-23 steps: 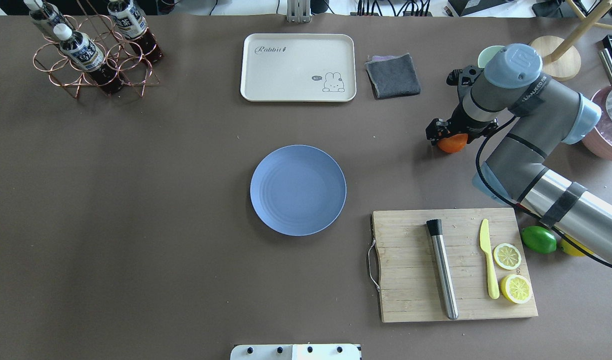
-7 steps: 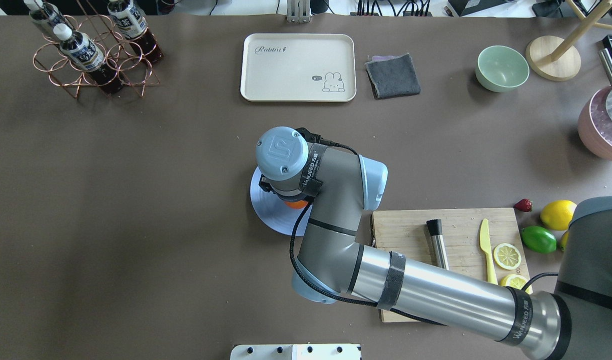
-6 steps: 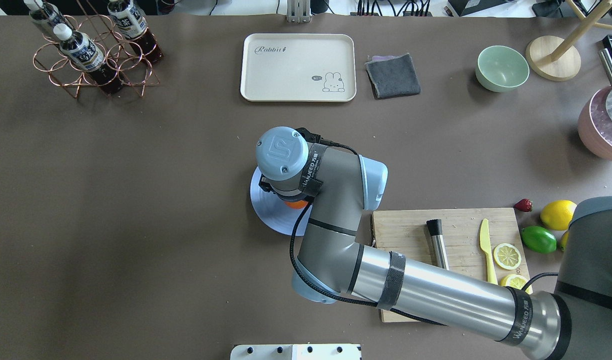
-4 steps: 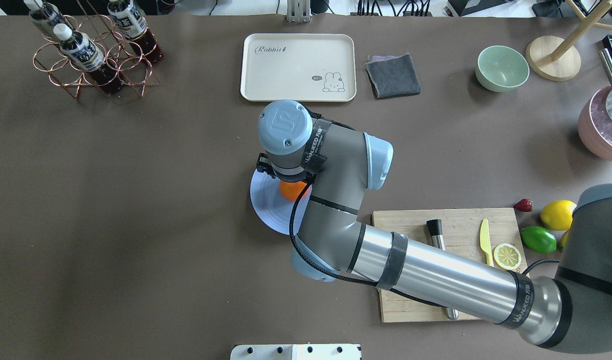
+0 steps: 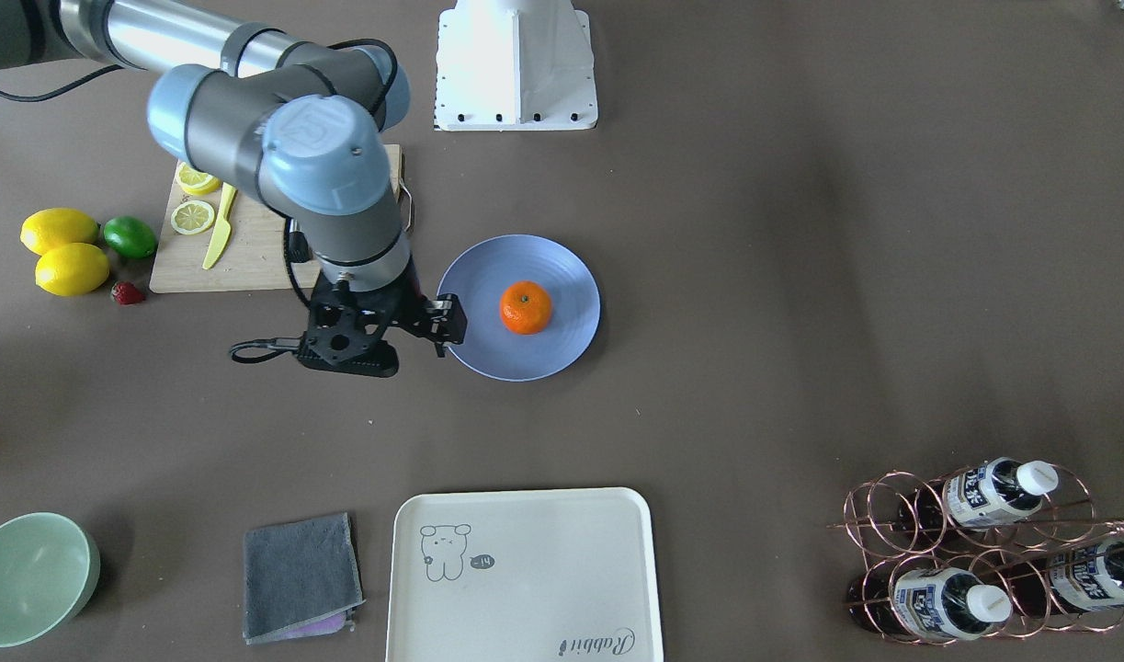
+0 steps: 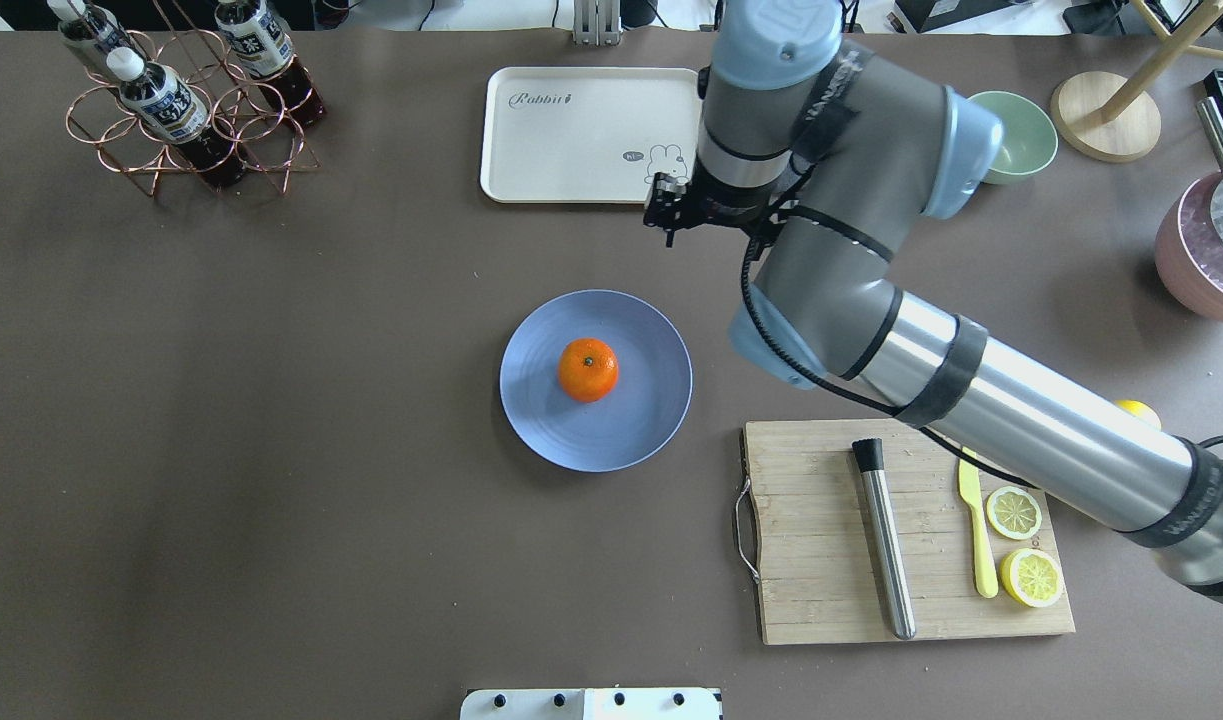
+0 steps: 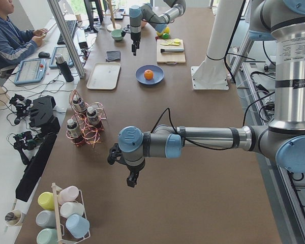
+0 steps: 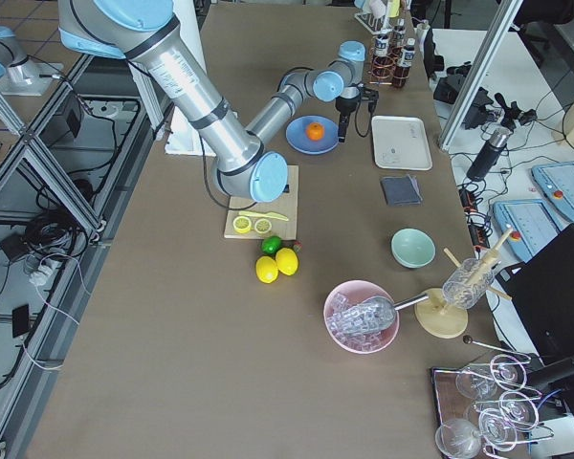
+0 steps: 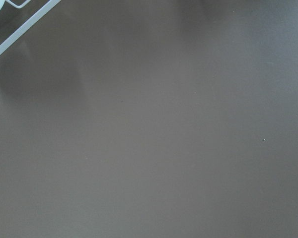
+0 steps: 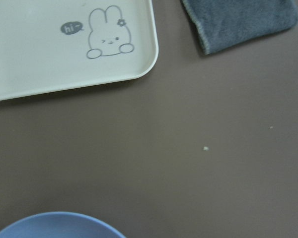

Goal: Pick orange to plate

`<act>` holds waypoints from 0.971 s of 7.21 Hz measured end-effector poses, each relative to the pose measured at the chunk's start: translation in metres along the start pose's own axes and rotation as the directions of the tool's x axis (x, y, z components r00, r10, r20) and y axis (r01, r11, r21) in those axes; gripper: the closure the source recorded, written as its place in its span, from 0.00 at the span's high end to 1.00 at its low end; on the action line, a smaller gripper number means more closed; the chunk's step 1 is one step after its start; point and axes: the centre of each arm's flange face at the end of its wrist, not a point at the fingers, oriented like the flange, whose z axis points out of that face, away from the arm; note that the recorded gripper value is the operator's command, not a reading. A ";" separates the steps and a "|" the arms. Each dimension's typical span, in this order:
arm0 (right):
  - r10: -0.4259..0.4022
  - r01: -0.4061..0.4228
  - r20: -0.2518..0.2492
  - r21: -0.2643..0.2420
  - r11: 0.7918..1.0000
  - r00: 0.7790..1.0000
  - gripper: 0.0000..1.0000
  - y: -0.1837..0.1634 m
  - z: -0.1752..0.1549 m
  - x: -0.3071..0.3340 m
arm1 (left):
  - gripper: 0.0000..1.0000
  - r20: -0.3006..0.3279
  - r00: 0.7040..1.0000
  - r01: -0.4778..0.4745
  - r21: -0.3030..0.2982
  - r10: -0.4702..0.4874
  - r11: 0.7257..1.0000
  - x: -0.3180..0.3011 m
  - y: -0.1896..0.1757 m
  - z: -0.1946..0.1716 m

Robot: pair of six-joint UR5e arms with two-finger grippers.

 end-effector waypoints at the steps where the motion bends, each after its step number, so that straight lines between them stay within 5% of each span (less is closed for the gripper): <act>1: -0.076 0.076 -0.009 -0.005 0.997 0.997 1.00 -0.021 -0.011 0.080 | 0.98 -0.002 1.000 0.003 -0.003 -0.003 1.000 0.001 0.001 -0.001; 4: -0.280 0.279 -0.046 -0.036 0.960 0.959 1.00 -0.033 -0.041 0.337 | 0.98 -0.004 1.000 0.006 -0.005 -0.007 1.000 0.002 0.003 -0.001; 7: -0.345 0.341 -0.066 -0.059 0.938 0.936 1.00 0.009 -0.068 0.538 | 0.98 -0.005 1.000 0.007 -0.005 -0.007 1.000 0.002 0.003 -0.001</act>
